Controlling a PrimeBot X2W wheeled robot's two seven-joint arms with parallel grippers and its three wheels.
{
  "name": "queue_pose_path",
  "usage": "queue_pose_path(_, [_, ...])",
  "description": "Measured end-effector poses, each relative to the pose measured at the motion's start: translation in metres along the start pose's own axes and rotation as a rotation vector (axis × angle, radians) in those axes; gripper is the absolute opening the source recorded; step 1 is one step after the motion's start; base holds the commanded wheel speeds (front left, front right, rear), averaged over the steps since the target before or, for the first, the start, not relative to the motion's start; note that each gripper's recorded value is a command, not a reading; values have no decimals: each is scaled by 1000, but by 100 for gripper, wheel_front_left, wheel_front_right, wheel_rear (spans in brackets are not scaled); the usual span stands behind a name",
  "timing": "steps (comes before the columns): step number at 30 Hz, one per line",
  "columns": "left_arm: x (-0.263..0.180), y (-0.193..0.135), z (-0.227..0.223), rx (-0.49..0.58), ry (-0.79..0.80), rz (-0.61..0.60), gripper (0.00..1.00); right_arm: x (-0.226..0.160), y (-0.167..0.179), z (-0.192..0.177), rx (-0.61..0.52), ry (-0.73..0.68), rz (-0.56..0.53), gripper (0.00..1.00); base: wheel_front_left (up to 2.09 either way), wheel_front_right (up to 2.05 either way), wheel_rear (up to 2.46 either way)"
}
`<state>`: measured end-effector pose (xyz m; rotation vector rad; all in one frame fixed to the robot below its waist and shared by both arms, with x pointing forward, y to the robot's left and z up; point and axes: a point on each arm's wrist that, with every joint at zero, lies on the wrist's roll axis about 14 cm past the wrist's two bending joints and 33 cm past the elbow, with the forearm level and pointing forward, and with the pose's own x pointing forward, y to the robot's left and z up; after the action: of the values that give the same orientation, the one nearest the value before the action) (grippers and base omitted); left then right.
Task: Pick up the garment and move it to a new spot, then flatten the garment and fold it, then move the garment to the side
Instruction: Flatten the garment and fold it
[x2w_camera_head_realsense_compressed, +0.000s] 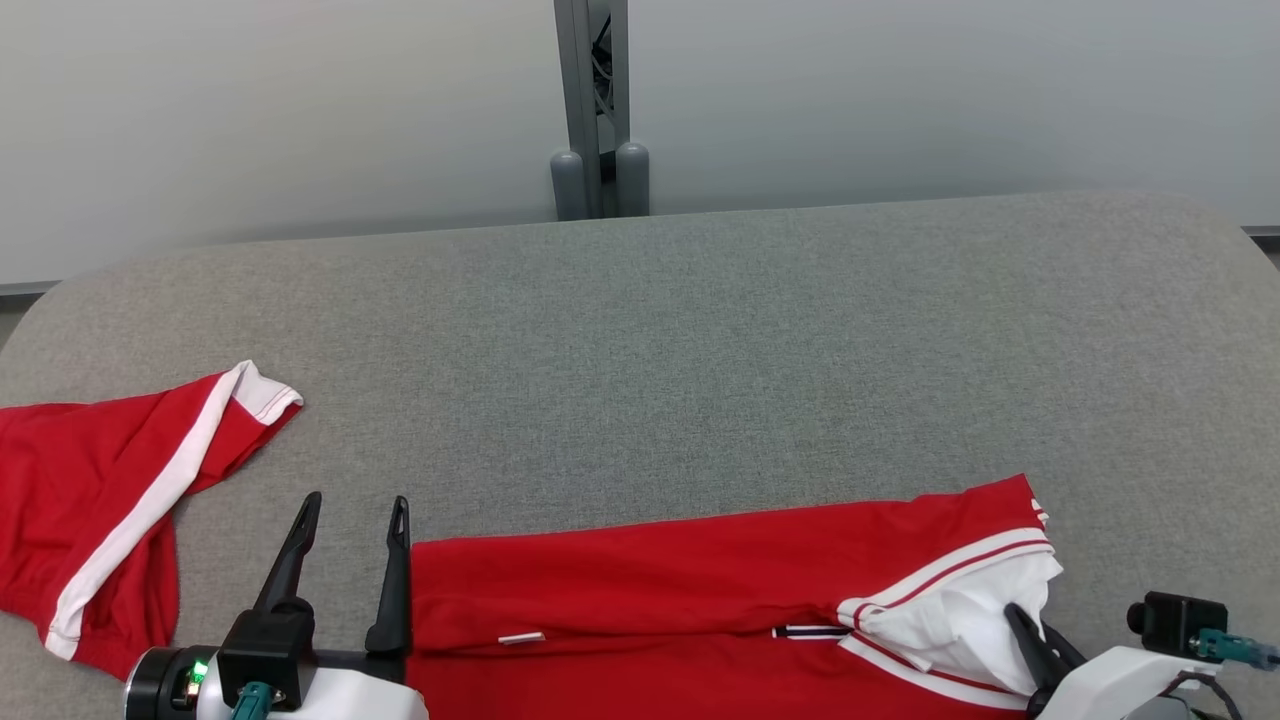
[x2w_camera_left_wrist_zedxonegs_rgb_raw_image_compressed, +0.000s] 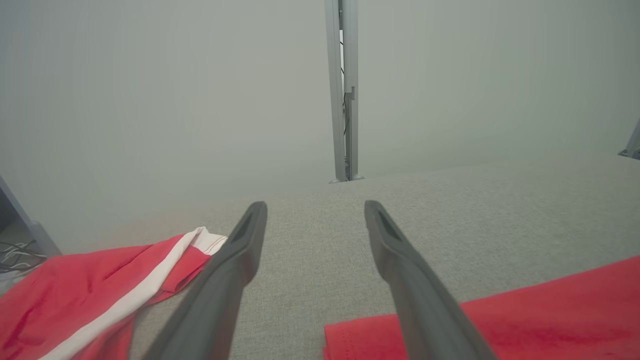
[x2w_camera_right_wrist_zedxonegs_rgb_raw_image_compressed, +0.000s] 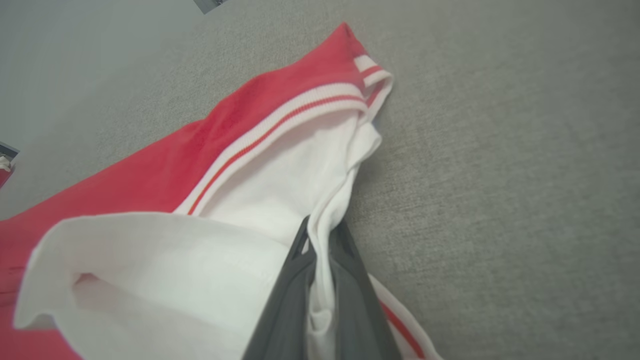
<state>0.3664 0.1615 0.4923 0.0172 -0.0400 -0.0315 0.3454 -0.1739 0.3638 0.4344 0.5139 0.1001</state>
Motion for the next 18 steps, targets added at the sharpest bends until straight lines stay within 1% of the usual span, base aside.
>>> queue_pose_path(5, [-1,-1,3,-2,-9,-2,100,0,-10,17,-30,-36,-21,0,0,0,0])
queue_pose_path(8, [-2,-2,5,-8,-13,-3,100,1,-22,33,-53,-67,-46,0,0,0,0])
queue_pose_path(14, [-3,-2,4,-17,-11,0,100,0,-56,74,-132,-105,-125,0,0,0,0])
queue_pose_path(18, [-4,-1,3,-24,-9,11,100,-2,-80,96,-204,-96,-183,0,0,0,0])
